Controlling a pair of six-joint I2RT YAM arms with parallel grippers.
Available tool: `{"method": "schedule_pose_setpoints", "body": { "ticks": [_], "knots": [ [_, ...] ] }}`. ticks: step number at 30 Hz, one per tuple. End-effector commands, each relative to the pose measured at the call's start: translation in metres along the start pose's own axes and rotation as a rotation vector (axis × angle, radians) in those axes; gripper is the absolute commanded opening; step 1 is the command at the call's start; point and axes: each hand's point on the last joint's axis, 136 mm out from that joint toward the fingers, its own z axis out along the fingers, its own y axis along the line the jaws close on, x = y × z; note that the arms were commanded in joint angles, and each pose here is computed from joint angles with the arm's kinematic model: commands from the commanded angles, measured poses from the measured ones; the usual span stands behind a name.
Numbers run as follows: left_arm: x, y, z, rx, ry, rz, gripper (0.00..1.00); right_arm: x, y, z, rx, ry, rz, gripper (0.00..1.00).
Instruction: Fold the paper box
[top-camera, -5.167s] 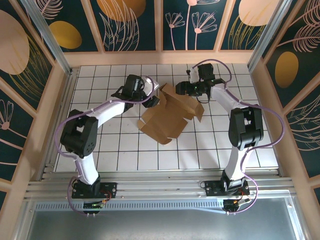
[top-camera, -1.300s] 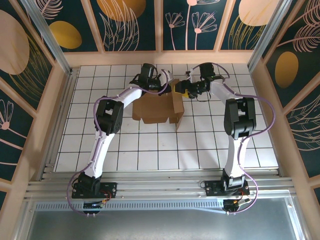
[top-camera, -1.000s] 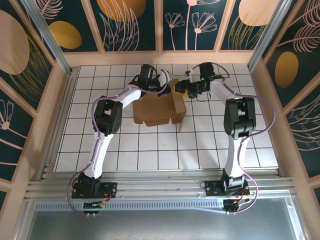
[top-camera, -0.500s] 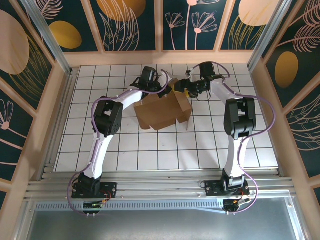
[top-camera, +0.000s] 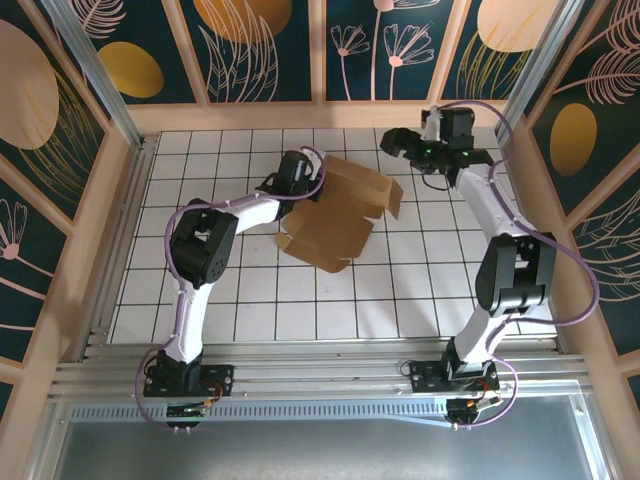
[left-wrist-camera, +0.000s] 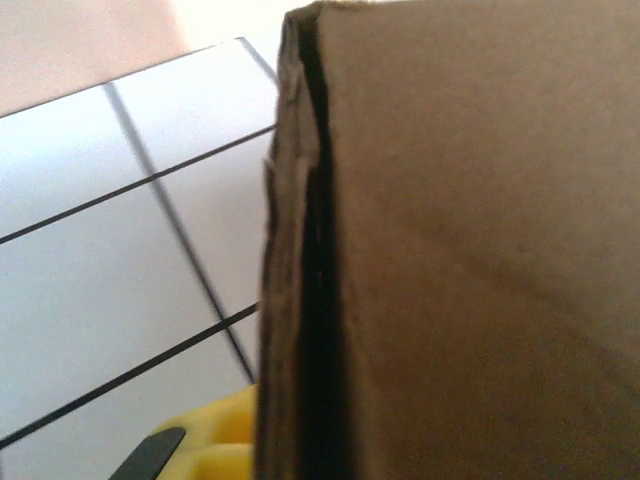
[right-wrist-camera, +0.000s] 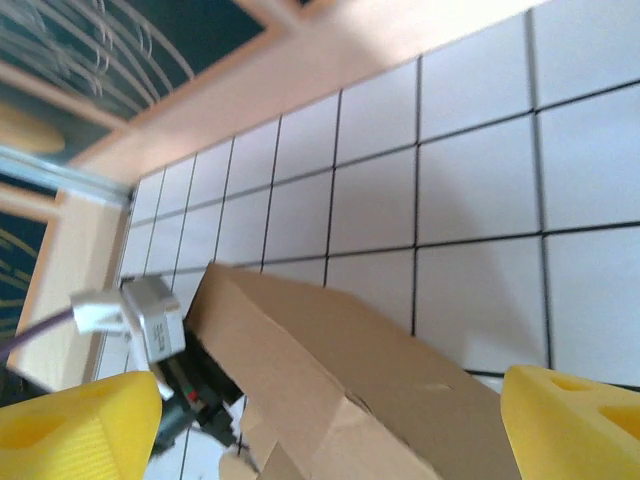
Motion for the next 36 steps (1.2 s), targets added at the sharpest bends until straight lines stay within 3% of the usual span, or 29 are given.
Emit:
{"method": "schedule_pose_setpoints", "body": {
  "ticks": [1,5,9,18,23,27,30,33,36],
  "knots": [
    [-0.032,0.026,-0.019,-0.239,-0.142,-0.155,0.13,-0.011,-0.002,-0.01,0.018,-0.079,0.012,0.89],
    [-0.023,0.026,-0.019,-0.268,-0.137,-0.229,0.18,-0.009,-0.004,-0.014,0.007,-0.072,0.018,0.89],
    [-0.027,0.016,-0.024,-0.209,-0.159,-0.274,0.38,-0.003,-0.008,-0.01,0.003,-0.048,0.025,0.89],
    [-0.046,-0.001,-0.061,-0.085,-0.224,-0.294,0.65,-0.002,-0.006,-0.017,0.008,-0.06,0.046,0.89],
    [-0.053,-0.016,-0.104,0.023,-0.205,-0.357,0.71,0.006,-0.025,-0.029,0.162,-0.084,0.206,0.86],
    [-0.071,-0.026,-0.131,0.088,-0.092,-0.454,0.7,0.022,-0.02,-0.032,0.26,-0.06,0.277,0.85],
    [-0.082,-0.029,-0.122,0.158,0.057,-0.512,0.7,0.038,-0.001,-0.016,0.236,-0.031,0.302,0.85],
    [-0.103,-0.027,-0.113,0.265,0.066,-0.567,0.71,0.047,0.003,0.004,0.229,-0.016,0.351,0.84],
    [-0.108,0.003,-0.094,0.186,0.053,-0.563,0.73,0.04,0.009,0.021,0.197,-0.013,0.344,0.84]
  ]
}}
